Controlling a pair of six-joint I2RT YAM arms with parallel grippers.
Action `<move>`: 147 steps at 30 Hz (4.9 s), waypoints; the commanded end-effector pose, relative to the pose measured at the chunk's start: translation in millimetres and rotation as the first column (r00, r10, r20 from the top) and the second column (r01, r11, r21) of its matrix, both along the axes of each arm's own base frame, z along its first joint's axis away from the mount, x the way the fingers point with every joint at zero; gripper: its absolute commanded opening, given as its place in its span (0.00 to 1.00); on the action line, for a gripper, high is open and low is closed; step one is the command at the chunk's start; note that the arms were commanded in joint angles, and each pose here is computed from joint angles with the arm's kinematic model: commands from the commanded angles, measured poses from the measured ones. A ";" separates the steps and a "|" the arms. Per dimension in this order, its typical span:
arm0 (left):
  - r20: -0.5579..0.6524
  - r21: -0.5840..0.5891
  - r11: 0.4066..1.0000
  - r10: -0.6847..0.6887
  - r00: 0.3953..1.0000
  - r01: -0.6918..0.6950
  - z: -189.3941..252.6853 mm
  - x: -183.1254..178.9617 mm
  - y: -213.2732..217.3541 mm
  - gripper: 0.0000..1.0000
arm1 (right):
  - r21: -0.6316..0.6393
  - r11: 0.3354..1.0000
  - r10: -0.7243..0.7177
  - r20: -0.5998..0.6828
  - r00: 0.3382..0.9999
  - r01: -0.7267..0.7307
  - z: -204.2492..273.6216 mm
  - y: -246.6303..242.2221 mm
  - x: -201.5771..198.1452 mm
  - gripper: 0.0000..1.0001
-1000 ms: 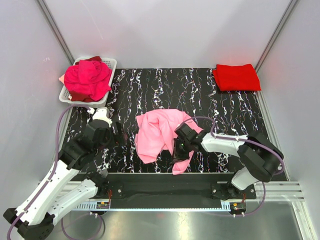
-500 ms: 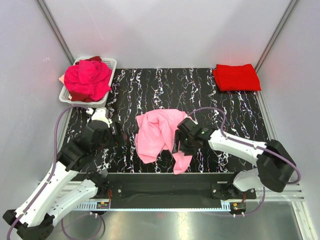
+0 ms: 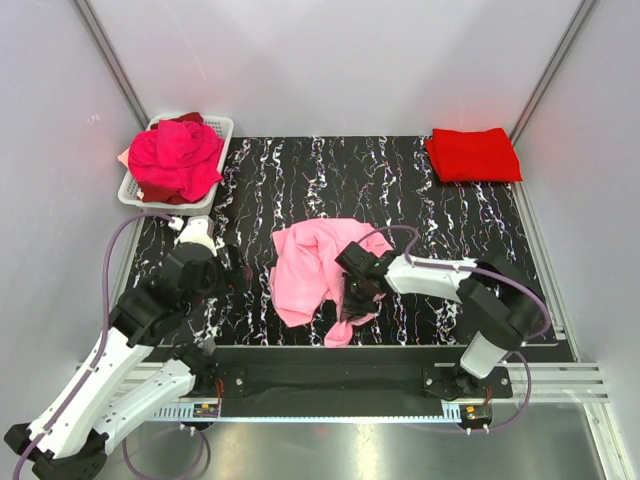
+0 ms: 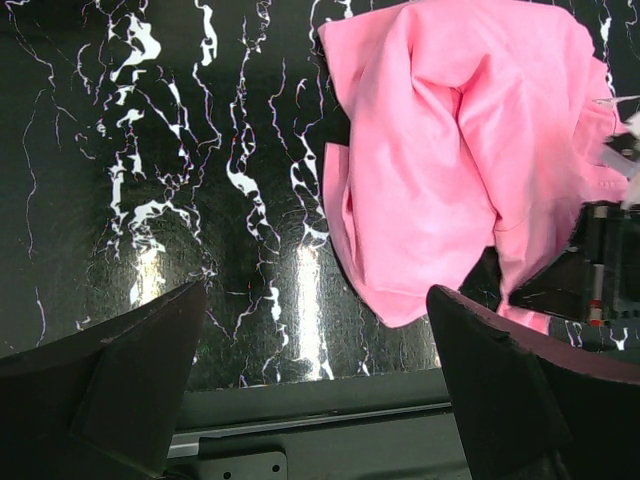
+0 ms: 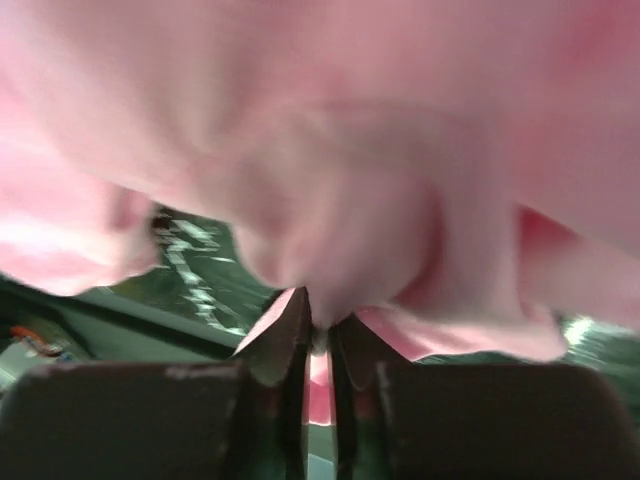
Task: Fold and stack the t-shirts
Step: Flatten the tshirt out
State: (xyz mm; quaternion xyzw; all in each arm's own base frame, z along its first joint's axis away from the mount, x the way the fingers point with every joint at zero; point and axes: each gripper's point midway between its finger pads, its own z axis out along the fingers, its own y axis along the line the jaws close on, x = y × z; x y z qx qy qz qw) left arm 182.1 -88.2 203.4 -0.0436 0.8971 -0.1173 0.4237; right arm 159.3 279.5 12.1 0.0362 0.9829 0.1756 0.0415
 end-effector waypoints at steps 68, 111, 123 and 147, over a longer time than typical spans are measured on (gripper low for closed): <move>-0.276 0.382 0.892 -0.141 0.951 0.243 -145.9 -47.0 -132.3 0.00 | 0.024 0.987 -0.154 0.400 0.904 0.158 109.9 -87.0 38.6 1.00; 0.090 0.041 0.998 -0.053 0.994 0.050 64.5 -33.9 -23.1 0.05 | 0.042 0.997 -0.069 0.091 0.993 0.066 9.0 -10.6 -4.8 0.77; 0.149 0.015 0.997 -0.072 0.986 0.071 99.7 -32.1 -18.2 0.04 | 0.029 0.999 -0.035 0.156 0.987 0.031 32.8 -12.7 10.8 0.00; 0.719 0.088 0.876 -0.385 0.579 0.474 383.1 -26.6 -72.7 0.09 | 0.320 0.944 -0.325 0.869 0.374 0.077 502.9 -172.4 20.7 0.00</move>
